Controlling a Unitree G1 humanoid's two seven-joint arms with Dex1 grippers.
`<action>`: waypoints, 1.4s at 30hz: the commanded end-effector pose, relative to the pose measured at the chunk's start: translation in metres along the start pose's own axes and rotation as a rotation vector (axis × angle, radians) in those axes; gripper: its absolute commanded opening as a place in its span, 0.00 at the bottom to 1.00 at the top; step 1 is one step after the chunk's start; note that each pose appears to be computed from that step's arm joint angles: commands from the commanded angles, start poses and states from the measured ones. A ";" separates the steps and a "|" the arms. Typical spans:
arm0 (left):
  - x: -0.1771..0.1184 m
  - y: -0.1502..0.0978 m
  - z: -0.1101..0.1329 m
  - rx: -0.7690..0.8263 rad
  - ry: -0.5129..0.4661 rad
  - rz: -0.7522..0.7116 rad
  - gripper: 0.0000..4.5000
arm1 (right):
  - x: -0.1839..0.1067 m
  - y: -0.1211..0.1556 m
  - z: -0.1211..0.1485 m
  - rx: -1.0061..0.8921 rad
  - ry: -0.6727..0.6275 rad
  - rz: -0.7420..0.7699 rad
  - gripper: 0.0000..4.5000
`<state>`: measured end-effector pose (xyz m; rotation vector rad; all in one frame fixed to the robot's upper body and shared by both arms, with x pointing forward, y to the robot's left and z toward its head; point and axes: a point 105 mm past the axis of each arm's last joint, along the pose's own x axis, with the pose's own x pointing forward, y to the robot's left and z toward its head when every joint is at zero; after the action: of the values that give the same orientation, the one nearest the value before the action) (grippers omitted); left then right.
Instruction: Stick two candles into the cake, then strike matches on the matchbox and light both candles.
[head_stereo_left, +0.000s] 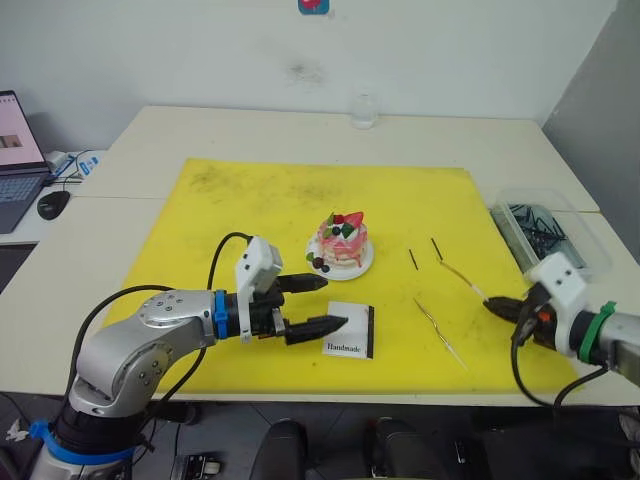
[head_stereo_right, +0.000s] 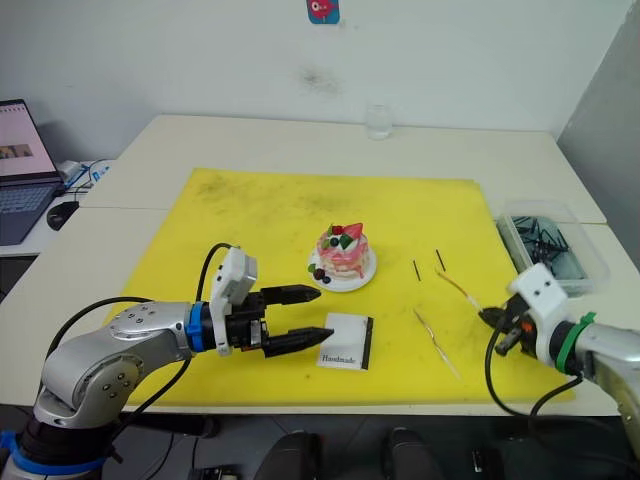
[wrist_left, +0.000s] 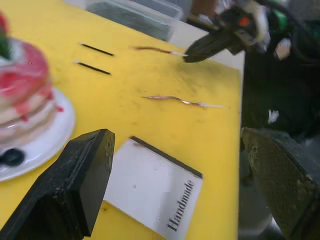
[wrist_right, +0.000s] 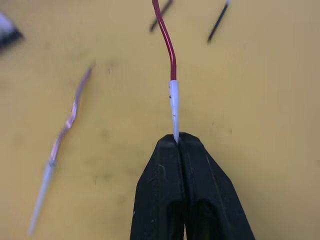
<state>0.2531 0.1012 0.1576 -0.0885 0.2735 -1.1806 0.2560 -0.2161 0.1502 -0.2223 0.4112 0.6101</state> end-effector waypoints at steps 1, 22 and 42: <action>0.004 -0.014 0.015 -0.093 -0.088 -0.062 1.00 | -0.001 0.026 0.040 0.069 -0.182 0.139 0.01; 0.027 -0.044 0.080 -0.471 -0.391 -0.310 1.00 | 0.003 0.122 0.112 0.479 -0.409 0.695 0.01; 0.035 -0.046 0.083 -0.490 -0.429 -0.343 0.32 | 0.001 0.129 0.112 0.503 -0.387 0.712 0.00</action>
<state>0.2482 0.0478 0.2336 -0.8382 0.1971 -1.3415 0.2209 -0.0785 0.2323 0.5415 0.2738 1.1585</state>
